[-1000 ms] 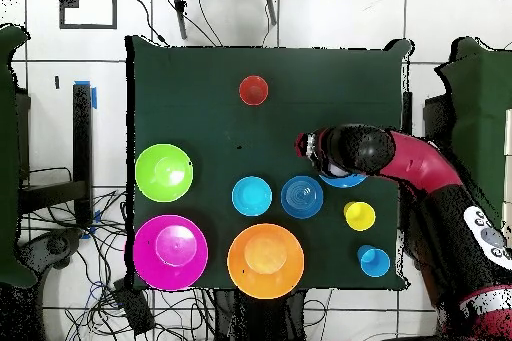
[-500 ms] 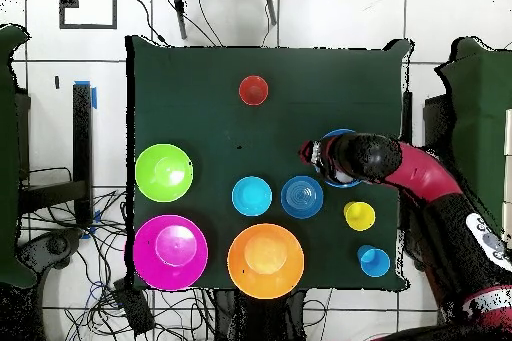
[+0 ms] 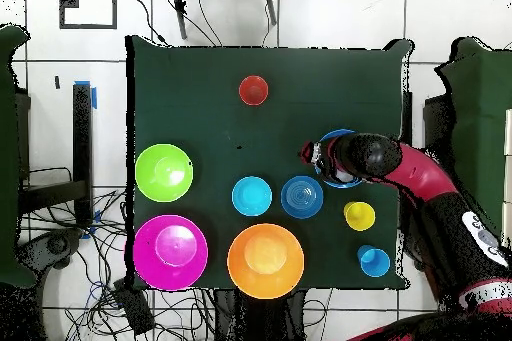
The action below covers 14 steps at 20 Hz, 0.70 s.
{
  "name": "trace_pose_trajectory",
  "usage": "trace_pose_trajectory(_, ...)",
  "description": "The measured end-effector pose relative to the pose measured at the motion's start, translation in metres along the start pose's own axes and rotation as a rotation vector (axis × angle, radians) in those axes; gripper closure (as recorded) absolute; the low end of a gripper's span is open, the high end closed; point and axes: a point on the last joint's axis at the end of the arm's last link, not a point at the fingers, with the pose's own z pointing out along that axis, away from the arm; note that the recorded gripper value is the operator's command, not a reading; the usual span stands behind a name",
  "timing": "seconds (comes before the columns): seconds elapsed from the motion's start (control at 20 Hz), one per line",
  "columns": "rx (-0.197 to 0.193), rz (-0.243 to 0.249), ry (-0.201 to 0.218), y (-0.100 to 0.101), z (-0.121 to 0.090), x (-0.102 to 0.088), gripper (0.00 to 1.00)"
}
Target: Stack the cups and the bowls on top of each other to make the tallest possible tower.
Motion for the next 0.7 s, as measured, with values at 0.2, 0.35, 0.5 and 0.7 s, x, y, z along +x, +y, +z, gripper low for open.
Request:
trace_pose_trajectory(0.2,0.009,0.000,-0.010,-0.004,-0.001,-0.010,0.00)
trace_pose_trajectory(0.35,0.032,-0.019,-0.020,-0.006,-0.001,-0.014,0.00)
trace_pose_trajectory(0.5,0.044,-0.033,-0.023,-0.005,0.000,-0.016,0.00)
trace_pose_trajectory(0.7,0.054,-0.053,-0.028,0.000,0.001,-0.019,0.00)
